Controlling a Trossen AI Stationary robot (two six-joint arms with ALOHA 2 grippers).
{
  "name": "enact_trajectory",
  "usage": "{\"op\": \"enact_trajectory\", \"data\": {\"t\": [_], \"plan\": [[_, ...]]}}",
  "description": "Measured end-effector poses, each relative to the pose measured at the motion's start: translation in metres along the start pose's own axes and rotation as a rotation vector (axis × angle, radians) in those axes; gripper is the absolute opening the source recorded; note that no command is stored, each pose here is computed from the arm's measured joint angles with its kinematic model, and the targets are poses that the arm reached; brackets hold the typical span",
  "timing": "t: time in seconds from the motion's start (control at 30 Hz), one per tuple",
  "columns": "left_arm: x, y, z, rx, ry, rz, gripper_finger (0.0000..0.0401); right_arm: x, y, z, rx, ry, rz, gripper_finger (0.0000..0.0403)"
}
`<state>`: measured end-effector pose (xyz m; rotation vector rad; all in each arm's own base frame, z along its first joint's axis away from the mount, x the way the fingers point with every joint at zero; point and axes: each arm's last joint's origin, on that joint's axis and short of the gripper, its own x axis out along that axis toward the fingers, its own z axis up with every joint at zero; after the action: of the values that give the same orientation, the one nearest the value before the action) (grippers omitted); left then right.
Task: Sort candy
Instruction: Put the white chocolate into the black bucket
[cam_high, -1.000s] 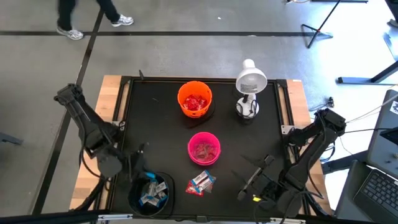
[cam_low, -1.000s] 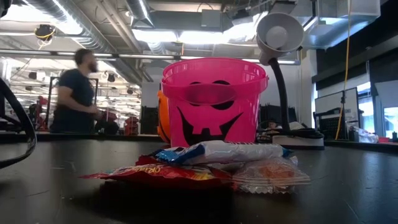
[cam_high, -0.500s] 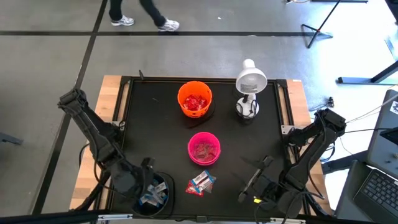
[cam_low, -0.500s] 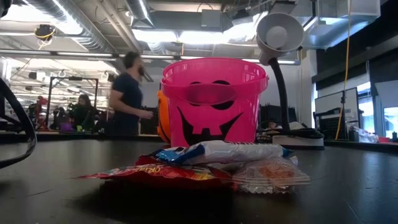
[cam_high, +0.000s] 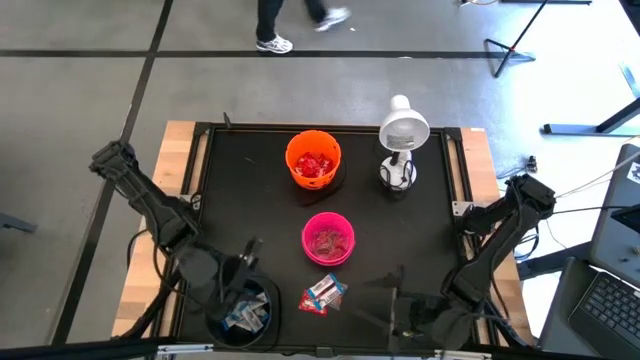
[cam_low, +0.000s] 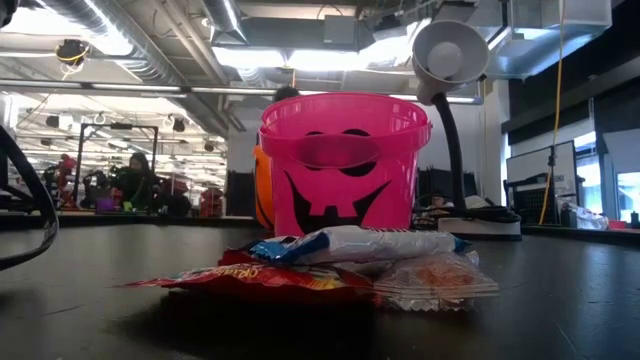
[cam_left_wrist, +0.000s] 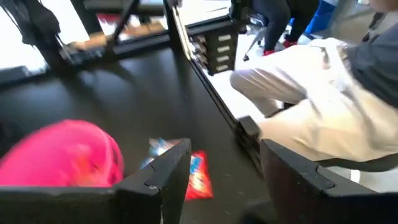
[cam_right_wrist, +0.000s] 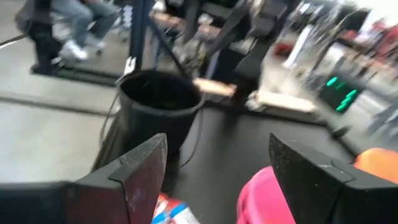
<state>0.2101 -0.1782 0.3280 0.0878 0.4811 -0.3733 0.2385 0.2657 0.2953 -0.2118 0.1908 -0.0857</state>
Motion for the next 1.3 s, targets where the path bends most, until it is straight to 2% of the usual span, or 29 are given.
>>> {"op": "enact_trajectory", "data": {"t": [0.17, 0.3, 0.43, 1.3], "plan": [[0.005, 0.019, 0.005, 0.113, -0.019, 0.052, 0.0183, 0.013, -0.008, -0.011, 0.087, 0.108, 0.084, 0.0278], [0.009, 0.039, 0.007, 0.086, -0.014, 0.139, 0.0183, 0.019, -0.012, -0.018, 0.124, 0.175, 0.121, 0.0278], [0.011, 0.05, 0.008, 0.091, -0.005, 0.132, 0.0183, 0.019, -0.014, -0.022, 0.137, 0.217, 0.114, 0.0278], [-0.012, 0.067, 0.017, 0.228, -0.065, 0.166, 0.0183, 0.017, -0.017, -0.029, 0.253, 0.271, 0.054, 0.0278]]}}
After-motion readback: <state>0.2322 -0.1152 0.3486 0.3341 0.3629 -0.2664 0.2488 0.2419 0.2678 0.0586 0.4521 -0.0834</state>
